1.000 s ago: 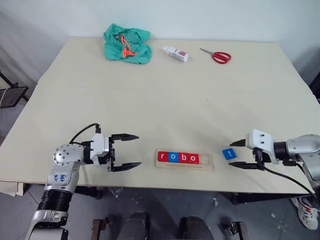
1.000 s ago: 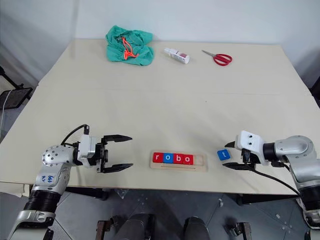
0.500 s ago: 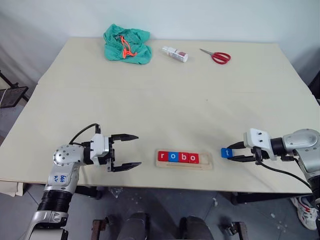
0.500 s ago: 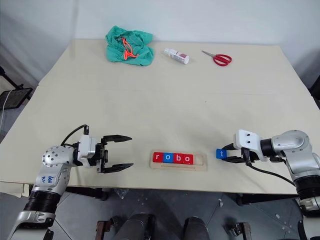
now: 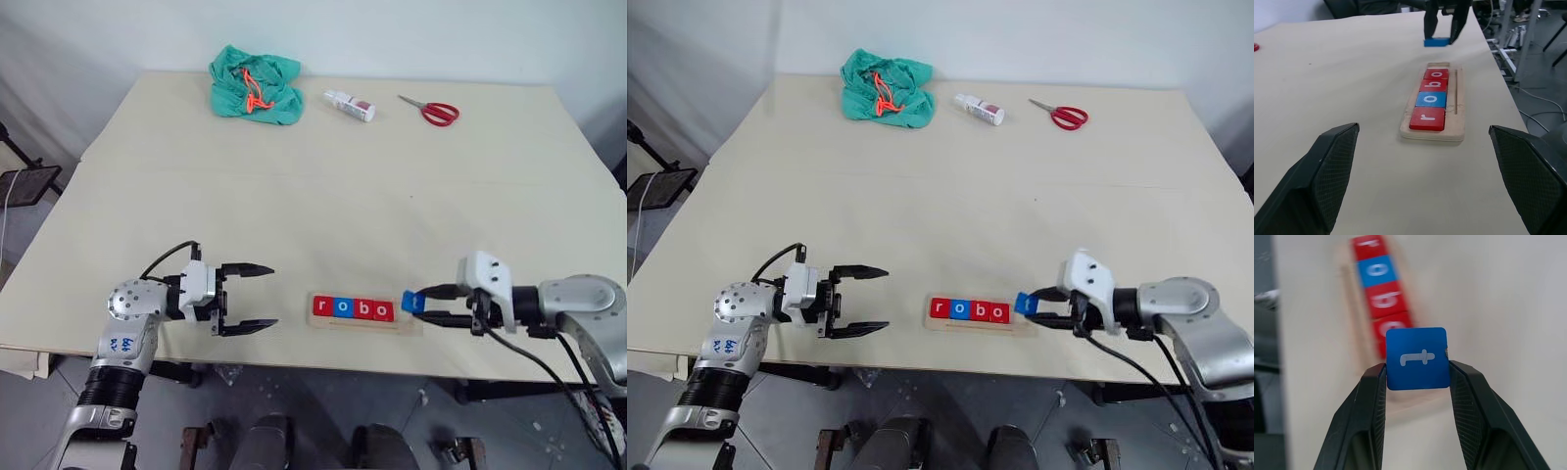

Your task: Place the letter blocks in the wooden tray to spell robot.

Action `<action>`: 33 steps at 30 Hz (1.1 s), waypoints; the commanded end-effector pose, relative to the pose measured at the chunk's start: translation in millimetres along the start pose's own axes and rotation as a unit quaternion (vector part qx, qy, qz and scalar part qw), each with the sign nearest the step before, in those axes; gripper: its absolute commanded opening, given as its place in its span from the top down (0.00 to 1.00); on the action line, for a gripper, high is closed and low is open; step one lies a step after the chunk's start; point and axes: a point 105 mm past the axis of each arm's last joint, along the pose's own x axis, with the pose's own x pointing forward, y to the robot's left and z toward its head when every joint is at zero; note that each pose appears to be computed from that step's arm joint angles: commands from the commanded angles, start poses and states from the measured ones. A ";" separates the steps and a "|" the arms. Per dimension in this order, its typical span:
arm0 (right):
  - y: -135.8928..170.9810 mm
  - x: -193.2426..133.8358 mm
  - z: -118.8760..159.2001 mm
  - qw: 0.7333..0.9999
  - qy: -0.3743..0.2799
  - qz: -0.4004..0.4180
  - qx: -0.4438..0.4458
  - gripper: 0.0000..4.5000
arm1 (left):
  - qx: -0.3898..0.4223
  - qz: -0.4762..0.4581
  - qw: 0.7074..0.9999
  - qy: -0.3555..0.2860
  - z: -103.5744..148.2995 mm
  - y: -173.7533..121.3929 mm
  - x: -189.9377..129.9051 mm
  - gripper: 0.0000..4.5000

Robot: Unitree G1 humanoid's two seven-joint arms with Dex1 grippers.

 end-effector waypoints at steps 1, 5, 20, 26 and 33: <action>2.3 3.0 3.5 1.000 0.010 0.005 -0.024 0.67 | 0.017 -0.011 1.000 -0.002 4.3 1.3 0.1 0.00; -3.4 7.2 3.3 1.000 0.008 0.001 -0.026 0.67 | 0.019 -0.014 1.000 -0.003 5.1 1.0 0.1 0.00; -10.4 15.4 -2.8 0.999 0.013 0.013 -0.035 0.67 | 0.021 0.002 1.000 0.001 6.6 -2.5 -4.9 0.00; -9.8 17.7 -0.2 0.999 0.007 0.016 -0.040 0.37 | 0.021 0.007 1.000 0.001 6.7 -1.6 -4.5 0.00; -10.0 7.0 0.8 0.999 0.010 0.004 -0.038 0.01 | 0.020 0.012 1.000 -0.002 6.0 -0.7 -3.1 0.00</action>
